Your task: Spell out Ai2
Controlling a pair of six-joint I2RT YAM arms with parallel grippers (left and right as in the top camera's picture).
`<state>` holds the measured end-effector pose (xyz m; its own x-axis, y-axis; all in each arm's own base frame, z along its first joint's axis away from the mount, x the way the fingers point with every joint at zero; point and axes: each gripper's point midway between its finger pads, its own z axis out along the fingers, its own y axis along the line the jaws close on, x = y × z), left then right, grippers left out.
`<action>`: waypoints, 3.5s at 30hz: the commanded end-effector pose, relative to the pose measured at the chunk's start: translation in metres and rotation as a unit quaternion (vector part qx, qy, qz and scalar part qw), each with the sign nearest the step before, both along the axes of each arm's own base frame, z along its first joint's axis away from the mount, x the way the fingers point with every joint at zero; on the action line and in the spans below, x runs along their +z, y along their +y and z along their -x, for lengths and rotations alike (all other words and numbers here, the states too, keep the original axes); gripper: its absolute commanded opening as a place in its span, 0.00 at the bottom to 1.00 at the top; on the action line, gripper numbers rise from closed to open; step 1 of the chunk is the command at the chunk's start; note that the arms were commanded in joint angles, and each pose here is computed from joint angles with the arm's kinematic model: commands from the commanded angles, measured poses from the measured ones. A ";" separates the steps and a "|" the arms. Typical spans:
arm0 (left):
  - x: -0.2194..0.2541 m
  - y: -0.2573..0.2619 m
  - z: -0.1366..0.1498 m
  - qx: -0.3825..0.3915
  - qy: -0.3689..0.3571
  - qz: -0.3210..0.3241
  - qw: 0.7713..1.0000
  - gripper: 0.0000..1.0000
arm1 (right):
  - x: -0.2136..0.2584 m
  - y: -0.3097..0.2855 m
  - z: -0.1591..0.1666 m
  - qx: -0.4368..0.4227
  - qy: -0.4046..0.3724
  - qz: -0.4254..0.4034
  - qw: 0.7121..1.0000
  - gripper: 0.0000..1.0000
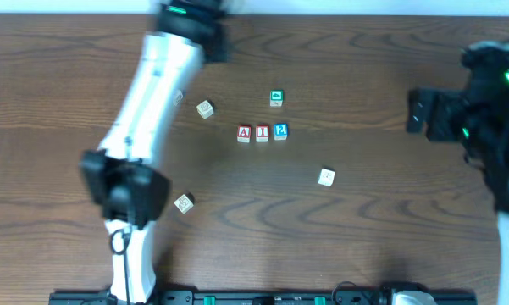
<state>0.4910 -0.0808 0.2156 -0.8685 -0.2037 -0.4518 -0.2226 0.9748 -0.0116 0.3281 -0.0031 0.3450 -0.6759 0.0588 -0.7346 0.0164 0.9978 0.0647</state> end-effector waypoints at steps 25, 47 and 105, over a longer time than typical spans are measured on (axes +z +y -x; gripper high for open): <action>-0.109 -0.052 0.098 -0.091 0.086 0.236 0.964 0.06 | -0.234 0.102 -0.112 0.180 0.258 -0.324 0.892 0.01; -0.199 -0.080 0.099 0.053 0.117 0.278 0.952 0.06 | -0.293 0.140 -0.091 0.198 0.346 -0.345 0.850 0.02; -0.215 -0.129 0.091 0.032 0.127 0.359 0.924 0.06 | -0.340 0.199 -0.073 0.250 0.384 -0.316 0.831 0.02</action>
